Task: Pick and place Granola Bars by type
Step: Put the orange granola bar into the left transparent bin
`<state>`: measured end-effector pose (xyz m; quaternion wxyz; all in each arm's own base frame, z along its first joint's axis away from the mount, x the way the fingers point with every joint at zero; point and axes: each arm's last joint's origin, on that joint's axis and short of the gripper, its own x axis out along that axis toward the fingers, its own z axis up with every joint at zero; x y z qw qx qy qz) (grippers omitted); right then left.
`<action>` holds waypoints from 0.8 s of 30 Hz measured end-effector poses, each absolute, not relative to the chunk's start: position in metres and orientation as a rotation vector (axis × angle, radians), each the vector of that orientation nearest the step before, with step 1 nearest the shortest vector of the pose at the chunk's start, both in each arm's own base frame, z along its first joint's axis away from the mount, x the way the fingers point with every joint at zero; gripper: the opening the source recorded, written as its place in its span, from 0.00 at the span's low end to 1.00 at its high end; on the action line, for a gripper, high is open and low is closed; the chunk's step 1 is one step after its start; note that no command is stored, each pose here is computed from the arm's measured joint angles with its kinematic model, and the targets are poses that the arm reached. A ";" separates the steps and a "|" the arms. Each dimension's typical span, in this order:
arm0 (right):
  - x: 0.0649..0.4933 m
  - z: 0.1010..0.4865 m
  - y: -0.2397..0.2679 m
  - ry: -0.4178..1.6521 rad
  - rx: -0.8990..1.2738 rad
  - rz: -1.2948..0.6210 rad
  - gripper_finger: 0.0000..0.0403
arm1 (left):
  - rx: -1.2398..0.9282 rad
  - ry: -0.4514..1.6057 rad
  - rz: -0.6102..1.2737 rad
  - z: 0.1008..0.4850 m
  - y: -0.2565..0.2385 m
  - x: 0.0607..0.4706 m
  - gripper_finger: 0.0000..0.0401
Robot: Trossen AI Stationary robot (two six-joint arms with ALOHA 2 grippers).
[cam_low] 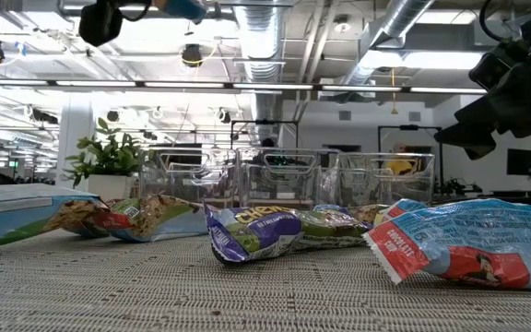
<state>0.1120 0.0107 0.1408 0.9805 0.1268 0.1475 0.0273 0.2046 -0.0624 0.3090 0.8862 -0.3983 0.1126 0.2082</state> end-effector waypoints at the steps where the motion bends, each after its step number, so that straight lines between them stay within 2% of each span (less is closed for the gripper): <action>1: 0.112 0.141 0.011 0.297 0.255 0.055 0.56 | -0.820 0.229 0.441 0.309 -0.062 0.204 0.00; 8: 0.112 0.141 0.011 0.297 0.255 0.055 0.56 | -0.751 0.182 0.536 0.312 -0.045 0.204 0.00; 17: 0.112 0.141 0.011 0.297 0.255 0.055 0.56 | -0.572 0.170 0.750 0.315 0.014 0.203 0.00; 24: 0.112 0.141 0.011 0.297 0.255 0.055 0.56 | -0.470 0.305 0.898 0.304 0.071 0.197 0.00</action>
